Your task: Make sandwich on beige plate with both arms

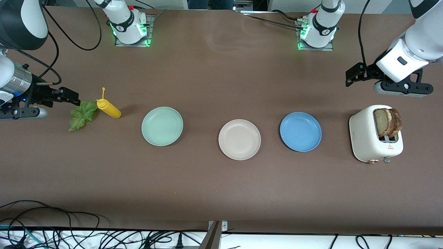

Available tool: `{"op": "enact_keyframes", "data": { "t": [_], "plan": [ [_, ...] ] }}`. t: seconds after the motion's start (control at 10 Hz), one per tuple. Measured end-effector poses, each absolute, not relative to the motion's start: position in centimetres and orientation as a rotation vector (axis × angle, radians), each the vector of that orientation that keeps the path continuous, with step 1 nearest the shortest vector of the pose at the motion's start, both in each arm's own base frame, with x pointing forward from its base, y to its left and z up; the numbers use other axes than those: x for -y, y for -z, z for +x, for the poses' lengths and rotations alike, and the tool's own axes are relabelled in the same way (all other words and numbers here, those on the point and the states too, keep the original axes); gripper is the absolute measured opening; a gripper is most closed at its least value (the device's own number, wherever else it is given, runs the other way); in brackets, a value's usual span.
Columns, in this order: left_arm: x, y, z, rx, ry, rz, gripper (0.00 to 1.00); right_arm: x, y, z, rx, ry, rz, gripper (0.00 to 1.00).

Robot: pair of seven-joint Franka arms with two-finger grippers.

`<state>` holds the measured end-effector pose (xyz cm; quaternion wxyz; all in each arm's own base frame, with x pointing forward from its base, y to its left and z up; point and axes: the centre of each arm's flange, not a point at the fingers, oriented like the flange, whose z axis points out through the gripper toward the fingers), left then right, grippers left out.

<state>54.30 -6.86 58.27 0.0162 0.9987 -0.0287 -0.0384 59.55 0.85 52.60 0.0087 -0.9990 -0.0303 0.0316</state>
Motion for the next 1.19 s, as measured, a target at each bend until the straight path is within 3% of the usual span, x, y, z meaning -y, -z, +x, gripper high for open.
{"op": "enact_keyframes", "data": {
  "t": [1.19],
  "plan": [
    [1.6, -56.6, 56.4, 0.002, 0.151, 3.094, 1.00, -0.8, -52.5, 59.6, 0.092, -0.102, -3.121, 1.00]
  ]
}}
